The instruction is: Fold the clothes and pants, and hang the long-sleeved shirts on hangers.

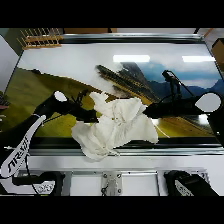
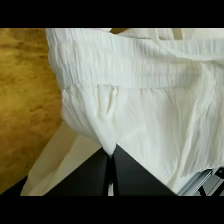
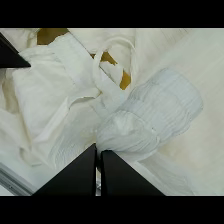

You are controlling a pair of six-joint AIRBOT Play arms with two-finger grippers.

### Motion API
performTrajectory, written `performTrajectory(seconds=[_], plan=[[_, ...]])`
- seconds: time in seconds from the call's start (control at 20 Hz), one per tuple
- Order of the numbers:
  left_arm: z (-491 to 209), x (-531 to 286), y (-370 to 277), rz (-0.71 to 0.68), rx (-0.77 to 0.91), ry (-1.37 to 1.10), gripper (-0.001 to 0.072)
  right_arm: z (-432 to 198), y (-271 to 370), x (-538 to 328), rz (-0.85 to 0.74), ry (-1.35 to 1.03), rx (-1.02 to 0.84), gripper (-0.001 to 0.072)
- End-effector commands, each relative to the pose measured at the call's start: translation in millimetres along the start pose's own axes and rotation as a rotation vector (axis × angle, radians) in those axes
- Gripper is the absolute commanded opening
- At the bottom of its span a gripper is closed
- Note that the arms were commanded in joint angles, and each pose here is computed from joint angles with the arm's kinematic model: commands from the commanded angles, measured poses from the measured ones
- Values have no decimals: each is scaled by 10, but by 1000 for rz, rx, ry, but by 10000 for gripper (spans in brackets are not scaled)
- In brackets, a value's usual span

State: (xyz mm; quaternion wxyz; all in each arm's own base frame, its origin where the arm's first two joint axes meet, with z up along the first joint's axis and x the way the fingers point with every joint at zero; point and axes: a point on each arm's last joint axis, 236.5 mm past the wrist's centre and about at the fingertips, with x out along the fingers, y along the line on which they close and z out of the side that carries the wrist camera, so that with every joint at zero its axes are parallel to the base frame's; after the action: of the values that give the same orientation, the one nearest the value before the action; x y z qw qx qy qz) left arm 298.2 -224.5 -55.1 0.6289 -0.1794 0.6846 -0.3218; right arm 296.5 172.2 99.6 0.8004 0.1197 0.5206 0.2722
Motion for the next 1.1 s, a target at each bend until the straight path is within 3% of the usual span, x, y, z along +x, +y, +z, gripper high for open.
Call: performTrajectory(seconds=[0.0,0.15,0.3,0.45,0.6,0.8,1.05], plan=[[0,3,-169,-24,27,1,18,56,-22,-9,-11,-21,-5,10],[473,-783,-709,-28,152,-225,18,476,-127,-395,-95,-148,-52,9],[746,-2291,-1819,-37,379,-617,18,1206,174,-1349,-125,-427,-136,10],[273,-3614,-3140,-79,688,-999,19,1649,823,-2471,-123,-734,-281,9],[-537,-4440,-4097,-181,919,-1281,19,1725,1576,-3582,-66,-1048,-416,10],[-1318,-5087,-4622,-344,1031,-1556,18,1468,2265,-4497,87,-1334,-497,9],[-1792,-5405,-4756,-500,1061,-1730,19,1190,2567,-4937,198,-1473,-515,9]])
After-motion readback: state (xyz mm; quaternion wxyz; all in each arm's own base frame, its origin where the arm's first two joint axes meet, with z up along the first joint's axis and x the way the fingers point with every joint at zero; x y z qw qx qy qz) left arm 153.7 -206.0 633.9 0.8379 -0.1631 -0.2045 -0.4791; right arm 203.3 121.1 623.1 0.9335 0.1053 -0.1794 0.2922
